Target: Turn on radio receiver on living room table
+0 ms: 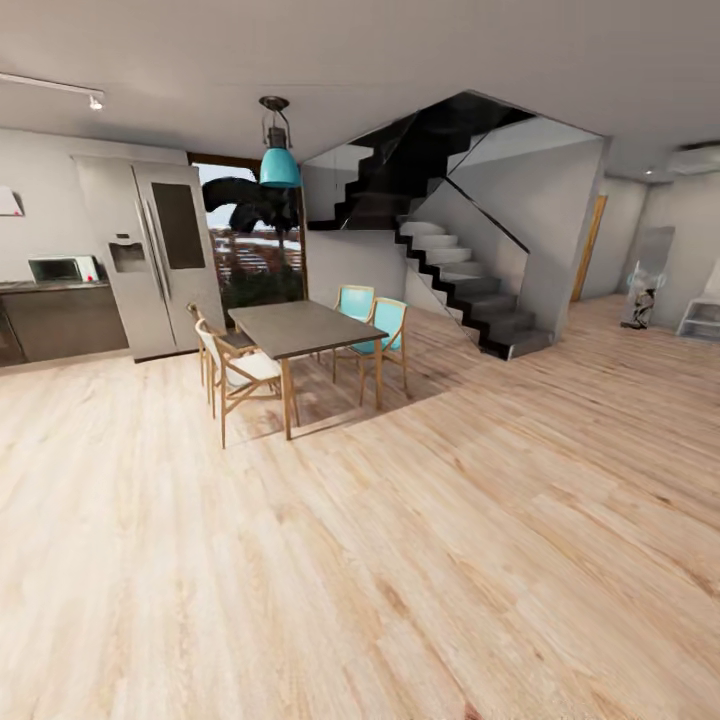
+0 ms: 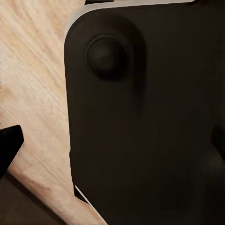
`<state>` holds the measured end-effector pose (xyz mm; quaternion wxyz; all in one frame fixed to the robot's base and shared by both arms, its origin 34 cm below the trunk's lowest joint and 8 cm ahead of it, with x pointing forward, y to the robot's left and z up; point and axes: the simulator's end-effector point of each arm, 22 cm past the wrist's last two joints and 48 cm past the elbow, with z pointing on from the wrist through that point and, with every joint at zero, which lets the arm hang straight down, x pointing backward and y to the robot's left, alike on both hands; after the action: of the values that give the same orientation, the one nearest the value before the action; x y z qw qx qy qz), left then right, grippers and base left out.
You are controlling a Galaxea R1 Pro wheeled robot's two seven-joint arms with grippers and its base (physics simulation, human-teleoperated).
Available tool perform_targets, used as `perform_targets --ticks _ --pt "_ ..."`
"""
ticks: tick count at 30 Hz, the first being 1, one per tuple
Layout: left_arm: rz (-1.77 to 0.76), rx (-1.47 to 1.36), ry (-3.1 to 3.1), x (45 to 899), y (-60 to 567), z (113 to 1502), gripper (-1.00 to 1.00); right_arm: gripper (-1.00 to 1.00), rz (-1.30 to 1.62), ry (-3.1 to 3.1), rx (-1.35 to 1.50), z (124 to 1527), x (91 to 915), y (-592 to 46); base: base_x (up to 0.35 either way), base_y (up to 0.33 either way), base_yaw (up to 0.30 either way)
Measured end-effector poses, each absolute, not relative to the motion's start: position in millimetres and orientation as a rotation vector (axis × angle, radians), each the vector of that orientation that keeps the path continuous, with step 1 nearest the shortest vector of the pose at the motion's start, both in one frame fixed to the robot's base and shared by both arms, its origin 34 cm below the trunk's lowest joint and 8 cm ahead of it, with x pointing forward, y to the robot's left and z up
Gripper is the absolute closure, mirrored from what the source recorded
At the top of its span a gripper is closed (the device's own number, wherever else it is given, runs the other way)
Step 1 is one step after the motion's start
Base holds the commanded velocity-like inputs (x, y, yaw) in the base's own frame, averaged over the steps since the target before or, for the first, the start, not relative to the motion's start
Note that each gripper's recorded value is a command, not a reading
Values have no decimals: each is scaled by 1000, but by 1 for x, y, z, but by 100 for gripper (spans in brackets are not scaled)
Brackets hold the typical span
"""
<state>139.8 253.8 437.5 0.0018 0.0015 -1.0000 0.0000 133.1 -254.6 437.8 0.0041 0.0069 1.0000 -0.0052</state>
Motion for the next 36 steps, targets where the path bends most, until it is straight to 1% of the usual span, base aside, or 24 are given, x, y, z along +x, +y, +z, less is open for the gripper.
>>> perform_targets --ticks 36 --pt "0 5 -3138 140 254 438 -100 -100 -16 3128 24 438 134 -254 0 0 -289"
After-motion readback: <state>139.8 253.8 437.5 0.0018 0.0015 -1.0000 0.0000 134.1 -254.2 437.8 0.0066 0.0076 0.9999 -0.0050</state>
